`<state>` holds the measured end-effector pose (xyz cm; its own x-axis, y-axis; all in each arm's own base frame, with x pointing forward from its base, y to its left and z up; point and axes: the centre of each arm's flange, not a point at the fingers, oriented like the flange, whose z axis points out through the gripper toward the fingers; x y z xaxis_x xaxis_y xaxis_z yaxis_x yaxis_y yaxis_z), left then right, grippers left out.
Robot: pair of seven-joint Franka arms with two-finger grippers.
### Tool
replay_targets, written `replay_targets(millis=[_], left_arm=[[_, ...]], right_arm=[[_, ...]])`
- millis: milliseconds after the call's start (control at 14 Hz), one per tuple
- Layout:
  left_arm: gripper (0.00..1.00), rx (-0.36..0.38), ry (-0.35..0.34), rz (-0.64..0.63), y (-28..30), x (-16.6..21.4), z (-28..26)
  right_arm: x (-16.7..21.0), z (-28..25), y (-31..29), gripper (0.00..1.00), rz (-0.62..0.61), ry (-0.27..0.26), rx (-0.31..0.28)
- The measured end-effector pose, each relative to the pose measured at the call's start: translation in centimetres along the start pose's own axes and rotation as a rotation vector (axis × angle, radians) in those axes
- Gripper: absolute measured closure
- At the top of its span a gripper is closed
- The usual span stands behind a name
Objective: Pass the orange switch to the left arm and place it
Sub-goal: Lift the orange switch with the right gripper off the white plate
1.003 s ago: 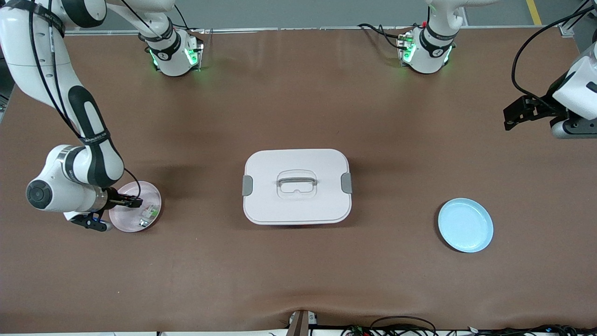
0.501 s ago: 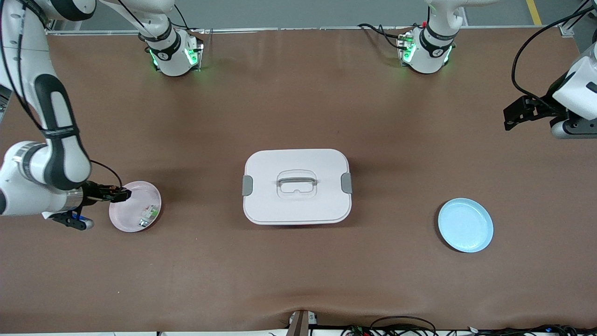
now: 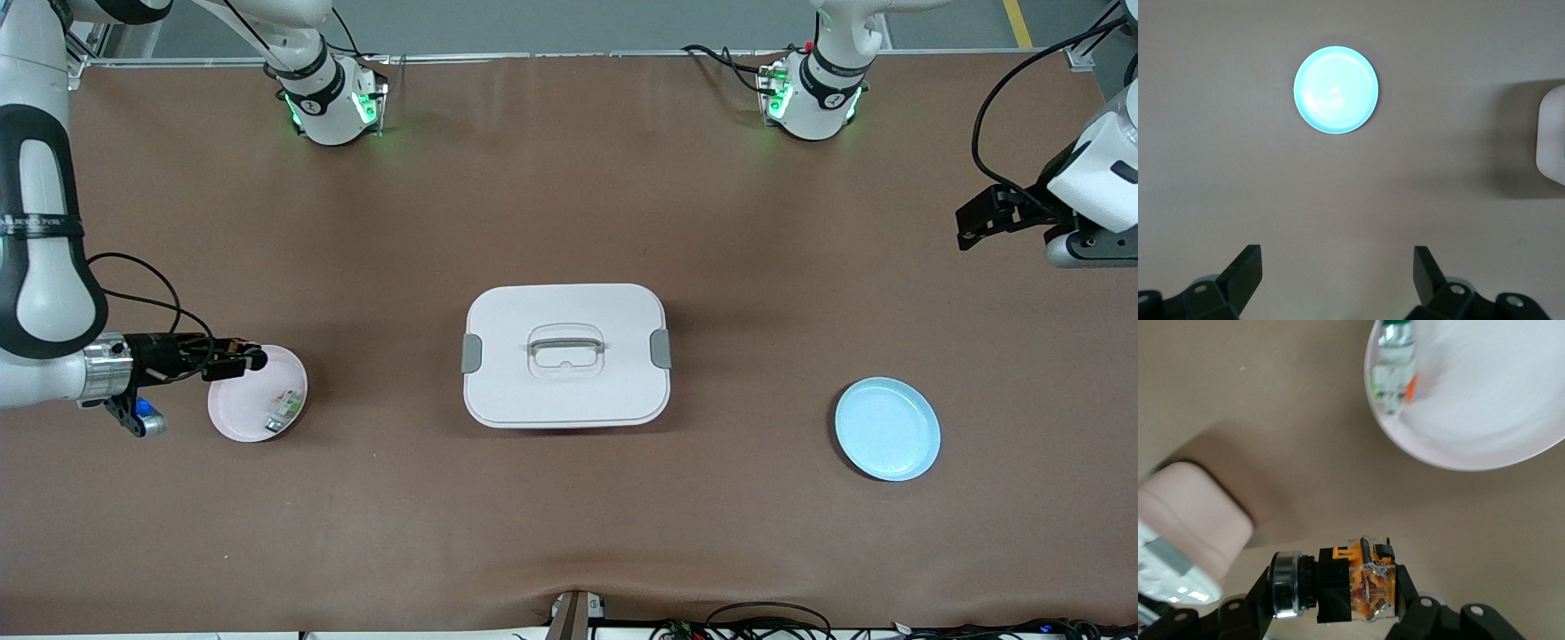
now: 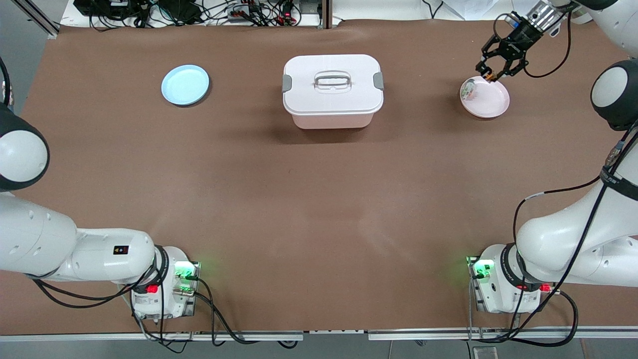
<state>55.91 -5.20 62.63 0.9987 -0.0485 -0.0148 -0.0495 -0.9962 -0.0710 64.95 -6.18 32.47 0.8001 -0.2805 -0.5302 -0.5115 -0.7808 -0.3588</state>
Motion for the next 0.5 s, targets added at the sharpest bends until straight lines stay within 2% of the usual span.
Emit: replay_targets(millis=[215,501], left_arm=[[0.00,-0.047,-0.002,0.002,0.6,0.0,0.0],[0.00,-0.070,-0.020,-0.062,2.5,0.2,0.6]], right_arm=[[-2.6,0.1,-4.5,0.27,0.104,-0.048,0.078],[-6.3,1.5,-11.1,0.27,0.241,-0.096,0.113]])
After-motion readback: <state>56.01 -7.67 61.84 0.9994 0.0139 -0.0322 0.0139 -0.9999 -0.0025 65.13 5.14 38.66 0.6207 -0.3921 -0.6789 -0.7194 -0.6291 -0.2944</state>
